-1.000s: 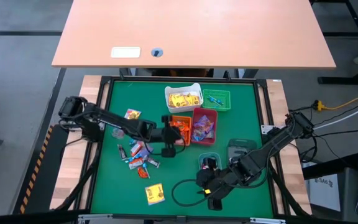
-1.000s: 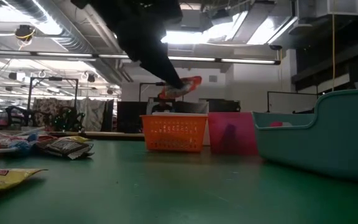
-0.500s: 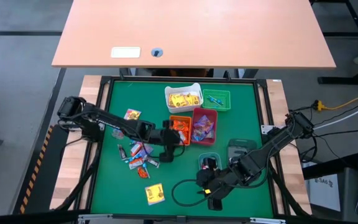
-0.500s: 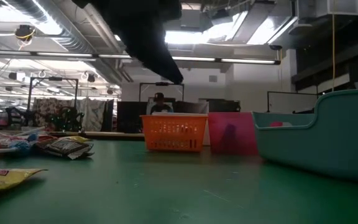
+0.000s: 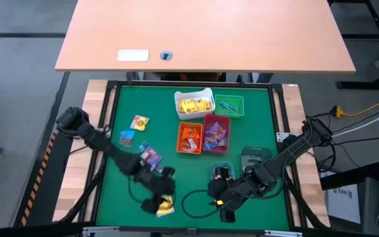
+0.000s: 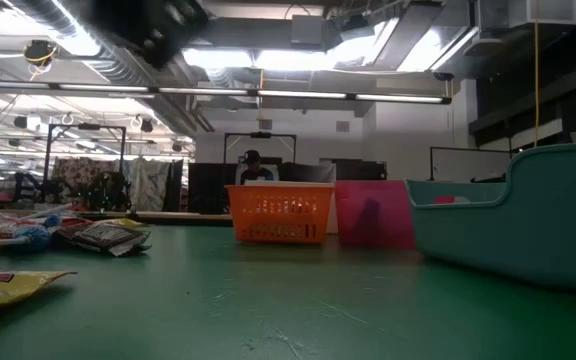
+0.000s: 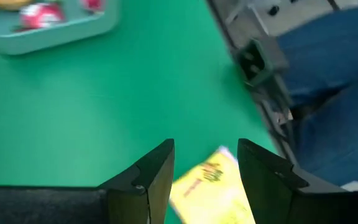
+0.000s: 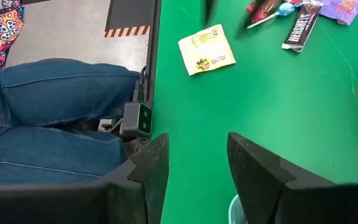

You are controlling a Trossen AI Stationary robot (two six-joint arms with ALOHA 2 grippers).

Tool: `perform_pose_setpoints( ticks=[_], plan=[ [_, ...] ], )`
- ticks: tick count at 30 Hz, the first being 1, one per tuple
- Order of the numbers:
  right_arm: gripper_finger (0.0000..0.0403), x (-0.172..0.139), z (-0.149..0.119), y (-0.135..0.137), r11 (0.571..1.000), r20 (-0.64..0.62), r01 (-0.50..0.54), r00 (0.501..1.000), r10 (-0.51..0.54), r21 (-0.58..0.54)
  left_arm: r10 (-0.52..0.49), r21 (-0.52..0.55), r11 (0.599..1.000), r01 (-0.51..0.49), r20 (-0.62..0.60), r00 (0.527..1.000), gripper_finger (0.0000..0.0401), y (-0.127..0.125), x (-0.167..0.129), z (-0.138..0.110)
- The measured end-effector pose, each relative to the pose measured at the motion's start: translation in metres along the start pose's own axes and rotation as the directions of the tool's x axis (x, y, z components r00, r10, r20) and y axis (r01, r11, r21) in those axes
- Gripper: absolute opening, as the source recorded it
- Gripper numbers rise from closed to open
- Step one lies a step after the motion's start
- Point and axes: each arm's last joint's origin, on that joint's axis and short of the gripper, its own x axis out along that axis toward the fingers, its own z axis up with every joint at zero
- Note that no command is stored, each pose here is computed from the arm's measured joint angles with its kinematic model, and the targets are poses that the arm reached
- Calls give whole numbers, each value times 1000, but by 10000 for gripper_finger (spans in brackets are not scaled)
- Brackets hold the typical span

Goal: Sort candy
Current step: Put the yellow bag of candy into the white bin

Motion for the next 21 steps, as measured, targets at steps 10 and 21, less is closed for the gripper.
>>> perform_pose_setpoints(
  ticks=[10, 21],
  plan=[
    [163, 0, 0, 0, 1000, -1, 1, 1000, -1, 0, 99, 171, 981, -94, -24, 995, 163, -66, 17, -37],
    [163, 0, 0, 0, 1000, -1, 1, 1000, -1, 0, 141, 252, 962, -101, -145, 979, 163, -80, 57, -73]
  ],
)
